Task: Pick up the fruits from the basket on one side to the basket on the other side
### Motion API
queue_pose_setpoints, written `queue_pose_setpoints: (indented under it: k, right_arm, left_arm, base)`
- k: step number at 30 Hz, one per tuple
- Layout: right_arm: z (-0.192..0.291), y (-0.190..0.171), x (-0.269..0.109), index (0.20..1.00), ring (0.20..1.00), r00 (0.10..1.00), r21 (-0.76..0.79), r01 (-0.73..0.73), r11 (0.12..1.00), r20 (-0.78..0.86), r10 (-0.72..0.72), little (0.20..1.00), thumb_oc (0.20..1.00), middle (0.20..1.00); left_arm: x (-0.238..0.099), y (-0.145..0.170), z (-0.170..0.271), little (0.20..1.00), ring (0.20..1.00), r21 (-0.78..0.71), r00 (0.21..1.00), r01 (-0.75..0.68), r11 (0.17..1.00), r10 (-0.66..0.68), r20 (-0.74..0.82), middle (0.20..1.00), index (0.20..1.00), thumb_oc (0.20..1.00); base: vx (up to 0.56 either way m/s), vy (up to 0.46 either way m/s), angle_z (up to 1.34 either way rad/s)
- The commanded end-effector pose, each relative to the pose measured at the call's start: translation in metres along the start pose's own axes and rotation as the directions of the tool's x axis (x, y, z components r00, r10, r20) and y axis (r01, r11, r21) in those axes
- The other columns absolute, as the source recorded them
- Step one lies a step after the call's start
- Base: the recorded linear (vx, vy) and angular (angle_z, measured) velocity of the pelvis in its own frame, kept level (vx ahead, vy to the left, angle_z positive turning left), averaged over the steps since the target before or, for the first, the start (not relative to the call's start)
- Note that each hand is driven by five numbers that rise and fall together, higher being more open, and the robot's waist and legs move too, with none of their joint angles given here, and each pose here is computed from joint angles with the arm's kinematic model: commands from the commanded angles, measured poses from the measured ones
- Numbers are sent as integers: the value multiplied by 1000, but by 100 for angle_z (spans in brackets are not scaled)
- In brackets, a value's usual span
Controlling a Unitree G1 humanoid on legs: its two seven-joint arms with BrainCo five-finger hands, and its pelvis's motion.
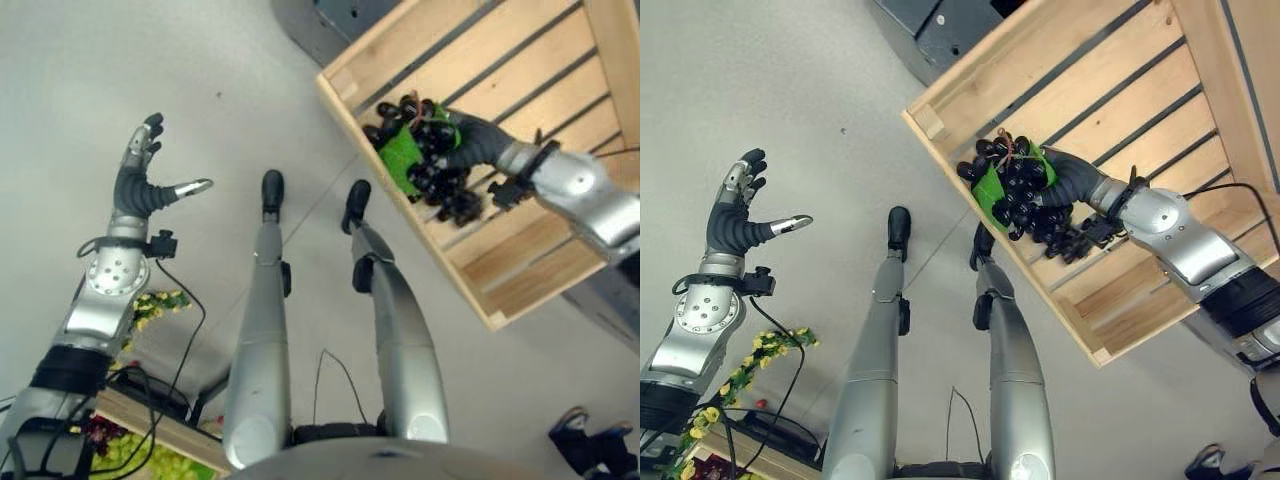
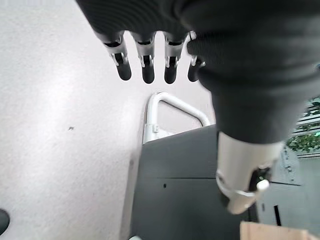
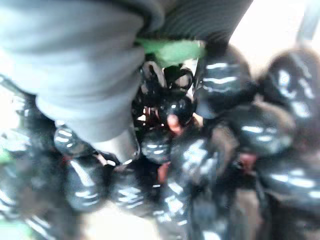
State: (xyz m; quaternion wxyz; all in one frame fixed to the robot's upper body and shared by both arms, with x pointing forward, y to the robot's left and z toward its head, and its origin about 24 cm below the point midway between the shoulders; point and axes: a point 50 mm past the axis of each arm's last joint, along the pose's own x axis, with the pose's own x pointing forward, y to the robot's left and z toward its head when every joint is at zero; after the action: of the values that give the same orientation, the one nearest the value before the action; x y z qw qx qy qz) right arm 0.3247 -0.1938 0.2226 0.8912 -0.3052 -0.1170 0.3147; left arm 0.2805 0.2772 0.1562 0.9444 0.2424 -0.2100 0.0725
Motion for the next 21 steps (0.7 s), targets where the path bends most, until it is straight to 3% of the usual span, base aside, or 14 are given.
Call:
queue_pose_setpoints:
  k: [1,8,21]
  right_arm:
    - [24,29,5,200,200,970,92,-188,978,174,170,200,200,200]
    - [18,51,0,200,200,943,244,-294,924,229,240,200,200,200]
    - [15,70,0,200,200,917,456,-321,830,368,152,200,200,200]
  left_arm:
    - [-3,-2,8,1000,1000,24,997,27,999,-29,72,1000,1000,1000]
    - [-4,-5,2,1000,1000,34,997,50,998,-52,52,1000,1000,1000]
    - [-21,-19,-18,1000,1000,7,993,106,994,-105,-46,1000,1000,1000]
  base:
    - [-29,23,9]
    - [-3,14,5]
    - [20,3,5]
